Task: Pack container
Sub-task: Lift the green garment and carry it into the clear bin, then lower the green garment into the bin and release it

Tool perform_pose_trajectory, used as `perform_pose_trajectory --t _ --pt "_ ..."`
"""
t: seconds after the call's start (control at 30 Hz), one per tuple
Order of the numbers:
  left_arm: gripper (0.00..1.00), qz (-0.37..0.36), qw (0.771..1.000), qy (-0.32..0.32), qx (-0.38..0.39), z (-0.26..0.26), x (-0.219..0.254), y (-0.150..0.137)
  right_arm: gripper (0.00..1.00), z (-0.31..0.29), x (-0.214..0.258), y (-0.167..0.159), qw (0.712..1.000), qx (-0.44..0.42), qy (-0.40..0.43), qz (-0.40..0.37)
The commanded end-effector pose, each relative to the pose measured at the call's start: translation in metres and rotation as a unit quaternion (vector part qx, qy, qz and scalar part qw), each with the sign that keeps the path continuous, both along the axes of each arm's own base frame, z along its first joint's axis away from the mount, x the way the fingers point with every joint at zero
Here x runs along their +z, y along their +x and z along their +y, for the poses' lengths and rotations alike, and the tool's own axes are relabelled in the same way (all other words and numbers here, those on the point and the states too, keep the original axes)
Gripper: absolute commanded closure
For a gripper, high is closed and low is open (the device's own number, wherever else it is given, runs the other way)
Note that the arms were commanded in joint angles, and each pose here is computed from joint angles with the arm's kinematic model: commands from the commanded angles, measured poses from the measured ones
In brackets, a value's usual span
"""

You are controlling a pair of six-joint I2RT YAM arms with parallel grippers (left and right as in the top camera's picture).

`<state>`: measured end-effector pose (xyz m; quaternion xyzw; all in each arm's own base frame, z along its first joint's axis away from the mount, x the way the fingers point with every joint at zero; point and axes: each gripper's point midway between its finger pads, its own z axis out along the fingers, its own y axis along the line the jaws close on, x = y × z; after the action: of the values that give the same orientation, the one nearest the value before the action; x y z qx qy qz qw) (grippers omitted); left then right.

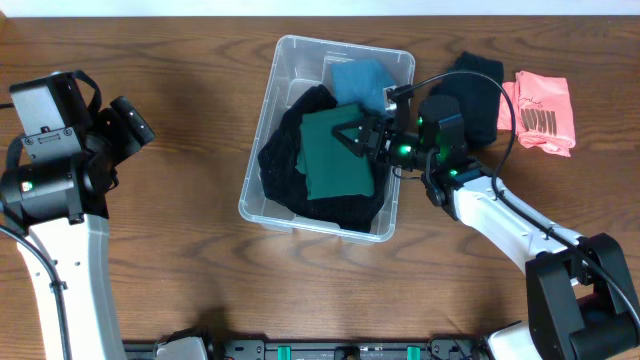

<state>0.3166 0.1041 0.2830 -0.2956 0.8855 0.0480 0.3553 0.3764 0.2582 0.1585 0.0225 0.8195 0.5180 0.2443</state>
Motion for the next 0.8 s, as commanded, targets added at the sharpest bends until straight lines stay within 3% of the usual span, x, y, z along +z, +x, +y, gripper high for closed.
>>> perform_pose_trajectory --t 0.0,0.1,0.43,0.77 --pt "0.02 0.009 1.000 0.009 -0.002 0.003 -0.003 -0.001 0.16 0.000 0.011 0.000 1.000 0.005 -0.002 -0.025" --pt "0.02 0.009 1.000 0.009 -0.002 0.003 -0.003 -0.001 0.01 -0.011 0.024 0.004 0.998 -0.002 -0.013 -0.061" --pt "0.02 0.009 1.000 0.009 -0.002 0.003 -0.003 -0.001 0.01 -0.091 0.052 0.022 0.986 -0.101 -0.075 -0.106" --pt "0.02 0.009 1.000 0.009 -0.002 0.003 -0.003 -0.001 0.01 -0.058 0.075 0.005 0.986 -0.035 -0.049 -0.157"
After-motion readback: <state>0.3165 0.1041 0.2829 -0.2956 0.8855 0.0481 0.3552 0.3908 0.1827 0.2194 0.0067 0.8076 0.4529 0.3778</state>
